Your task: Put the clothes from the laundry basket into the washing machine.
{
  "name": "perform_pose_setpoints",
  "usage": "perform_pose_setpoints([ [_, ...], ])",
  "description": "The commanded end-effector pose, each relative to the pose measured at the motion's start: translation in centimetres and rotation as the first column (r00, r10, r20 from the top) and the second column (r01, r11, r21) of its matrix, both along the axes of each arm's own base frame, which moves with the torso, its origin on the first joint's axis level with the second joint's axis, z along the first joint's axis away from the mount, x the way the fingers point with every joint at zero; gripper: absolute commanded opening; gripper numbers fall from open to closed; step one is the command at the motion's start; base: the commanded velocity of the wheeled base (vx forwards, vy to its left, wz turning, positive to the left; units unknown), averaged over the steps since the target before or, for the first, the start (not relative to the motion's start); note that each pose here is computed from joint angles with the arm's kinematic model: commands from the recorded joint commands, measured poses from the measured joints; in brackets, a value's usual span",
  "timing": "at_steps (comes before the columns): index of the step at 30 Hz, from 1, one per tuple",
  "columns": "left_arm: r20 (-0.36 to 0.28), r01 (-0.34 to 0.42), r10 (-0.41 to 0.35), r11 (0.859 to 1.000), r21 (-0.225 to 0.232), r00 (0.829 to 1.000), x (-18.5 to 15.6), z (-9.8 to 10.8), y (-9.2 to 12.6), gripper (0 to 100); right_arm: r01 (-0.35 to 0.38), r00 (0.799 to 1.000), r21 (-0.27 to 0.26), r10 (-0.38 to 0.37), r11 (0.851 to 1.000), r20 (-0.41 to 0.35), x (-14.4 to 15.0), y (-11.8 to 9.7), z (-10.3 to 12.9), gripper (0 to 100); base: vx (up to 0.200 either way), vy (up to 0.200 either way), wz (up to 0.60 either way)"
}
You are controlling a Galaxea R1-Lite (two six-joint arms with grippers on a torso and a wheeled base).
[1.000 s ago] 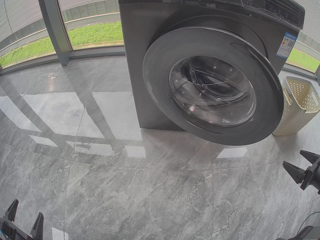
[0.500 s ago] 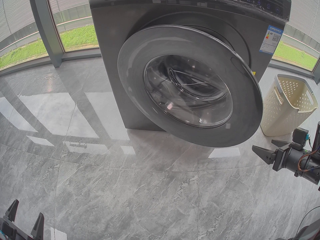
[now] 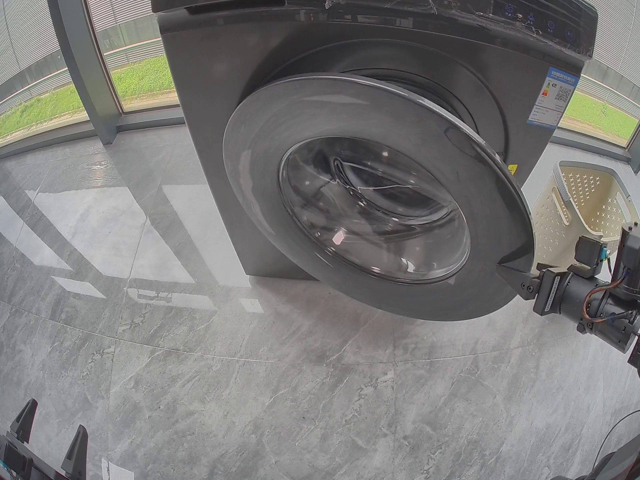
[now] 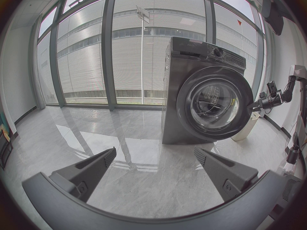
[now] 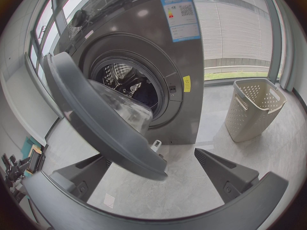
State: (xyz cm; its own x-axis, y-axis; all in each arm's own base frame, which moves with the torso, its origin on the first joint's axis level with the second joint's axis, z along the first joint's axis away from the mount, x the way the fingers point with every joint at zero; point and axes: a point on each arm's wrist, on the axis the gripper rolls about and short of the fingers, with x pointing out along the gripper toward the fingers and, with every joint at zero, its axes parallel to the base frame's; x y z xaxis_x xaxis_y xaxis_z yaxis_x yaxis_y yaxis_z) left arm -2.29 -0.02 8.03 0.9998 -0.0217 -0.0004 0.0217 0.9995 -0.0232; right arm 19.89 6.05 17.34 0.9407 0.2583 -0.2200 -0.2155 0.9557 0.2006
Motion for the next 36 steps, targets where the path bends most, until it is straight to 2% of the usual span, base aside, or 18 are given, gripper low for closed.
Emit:
perform_pose_setpoints([
  [1, -0.003, 0.000, 0.000, 1.000, -0.001, 1.000, 0.0, -0.5, 0.0, 100, 0.018, 1.000, 0.000, -0.018, 1.000, -0.012, 0.5, 0.0, -0.2, 100, 0.000, 0.000, 0.00],
  [2, -0.003, 0.000, 0.000, 1.000, -0.001, 1.000, 0.0, -0.5, 0.0, 100, 0.035, 0.998, -0.017, -0.036, 0.999, -0.042, 0.2, -0.3, -1.1, 100, 0.000, 0.000, 0.00],
  [4, -0.003, 0.000, 0.000, 1.000, -0.001, 1.000, 0.0, -0.5, 0.0, 100, 0.029, 0.998, -0.025, -0.030, 0.999, -0.052, -0.2, -0.4, -1.4, 100, 0.000, 0.000, 0.00],
  [8, -0.003, 0.000, 0.000, 1.000, -0.001, 1.000, 0.0, -0.5, 0.0, 100, -0.019, 0.995, -0.091, 0.010, 0.996, -0.101, -1.3, -0.3, -3.0, 100, 0.000, 0.000, 0.00],
  [10, -0.003, 0.000, 0.000, 1.000, -0.001, 1.000, 0.0, -0.5, 0.0, 100, -0.058, 0.993, -0.100, 0.047, 0.993, -0.108, -1.7, 0.2, -3.3, 100, 0.000, 0.000, 0.00],
  [12, -0.003, 0.000, 0.000, 1.000, 0.000, 1.000, 0.0, -0.5, 0.0, 100, -0.108, 0.989, -0.093, 0.098, 0.990, -0.107, -2.2, 0.9, -3.3, 100, 0.000, 0.000, 0.00],
  [15, -0.003, 0.000, 0.000, 1.000, 0.000, 1.000, 0.0, -0.5, 0.0, 100, -0.218, 0.974, -0.062, 0.213, 0.974, -0.081, -3.2, 2.8, -2.6, 100, 0.000, 0.000, 0.00],
  [18, -0.003, 0.000, 0.000, 1.000, 0.000, 1.000, 0.0, -0.5, 0.0, 100, -0.257, 0.966, -0.026, 0.256, 0.966, -0.044, -3.4, 3.7, -1.7, 100, 0.000, 0.000, 0.00],
  [19, -0.003, 0.000, 0.000, 1.000, 0.000, 1.000, 0.0, -0.5, 0.0, 100, -0.258, 0.966, 0.007, 0.258, 0.966, 0.002, -3.2, 4.1, -0.9, 100, 0.000, 0.000, 0.00],
  [24, -0.003, 0.000, 0.000, 1.000, 0.000, 1.000, 0.0, -0.5, 0.0, 100, -0.240, 0.965, 0.046, 0.233, 0.970, 0.123, -2.2, 4.4, 0.8, 100, 0.040, -0.040, 0.00],
  [25, -0.003, 0.000, 0.000, 1.000, 0.000, 1.000, 0.0, -0.5, 0.0, 100, -0.240, 0.965, 0.046, 0.233, 0.970, 0.123, -2.2, 4.4, 0.8, 100, 0.200, -0.200, 0.00],
  [27, -0.003, 0.000, 0.000, 1.000, 0.002, 1.000, 0.0, -0.5, 0.0, 100, -0.200, 0.968, 0.057, 0.188, 0.978, 0.164, -1.7, 4.2, 1.6, 100, 0.200, -0.100, 0.00],
  [36, -0.003, -0.002, 0.002, 1.000, 0.000, 1.000, 0.0, -0.5, 0.0, 100, -0.161, 0.970, 0.071, 0.144, 0.984, 0.198, -1.1, 3.8, 2.6, 100, 0.178, 0.000, 0.00],
])
